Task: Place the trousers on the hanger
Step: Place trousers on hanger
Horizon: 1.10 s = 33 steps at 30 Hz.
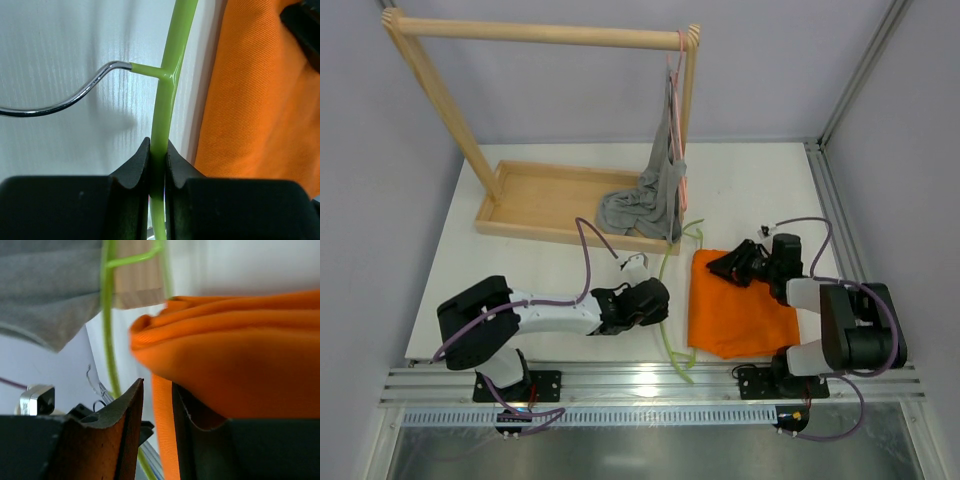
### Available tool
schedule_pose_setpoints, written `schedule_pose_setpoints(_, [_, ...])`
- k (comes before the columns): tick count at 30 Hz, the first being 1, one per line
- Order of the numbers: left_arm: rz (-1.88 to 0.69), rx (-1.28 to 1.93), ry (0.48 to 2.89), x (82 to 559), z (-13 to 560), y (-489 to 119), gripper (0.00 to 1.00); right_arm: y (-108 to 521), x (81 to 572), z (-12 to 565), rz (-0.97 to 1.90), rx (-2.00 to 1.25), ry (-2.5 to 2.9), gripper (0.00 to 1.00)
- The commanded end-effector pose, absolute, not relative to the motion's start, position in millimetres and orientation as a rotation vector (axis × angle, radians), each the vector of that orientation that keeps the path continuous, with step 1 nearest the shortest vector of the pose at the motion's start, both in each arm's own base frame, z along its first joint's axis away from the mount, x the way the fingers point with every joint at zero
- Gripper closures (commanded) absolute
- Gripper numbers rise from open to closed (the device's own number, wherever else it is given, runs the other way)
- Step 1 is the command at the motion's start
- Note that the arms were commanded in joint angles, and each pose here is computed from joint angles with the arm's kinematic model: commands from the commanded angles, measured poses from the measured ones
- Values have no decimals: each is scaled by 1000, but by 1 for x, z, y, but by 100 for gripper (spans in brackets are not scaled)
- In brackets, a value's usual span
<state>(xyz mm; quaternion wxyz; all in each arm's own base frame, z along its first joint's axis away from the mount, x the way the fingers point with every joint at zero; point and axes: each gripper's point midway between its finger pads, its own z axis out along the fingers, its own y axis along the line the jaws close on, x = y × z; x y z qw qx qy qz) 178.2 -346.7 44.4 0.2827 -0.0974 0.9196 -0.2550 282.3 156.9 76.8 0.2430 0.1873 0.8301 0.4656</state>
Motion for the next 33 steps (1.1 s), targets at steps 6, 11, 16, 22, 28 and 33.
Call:
schedule_pose_setpoints(6, [-729,-363,2392,187,54,-349,100,114,279,22,1224,776,2172,67])
schedule_pose_setpoints(11, [-744,-358,2399,184,54,-351,100,107,281,40,1243,779,2124,66])
schedule_pose_setpoints(16, [-800,-352,2381,184,61,-355,100,78,298,84,948,682,2144,61])
schedule_pose_setpoints(22, [-884,-275,2352,183,73,-369,85,22,266,48,478,895,2282,61])
schedule_pose_setpoints(28, [-974,-163,2301,181,82,-382,69,2,244,11,301,1057,2319,61])
schedule_pose_setpoints(33, [-1041,-121,2220,187,98,-392,67,9,244,2,343,1087,2350,61])
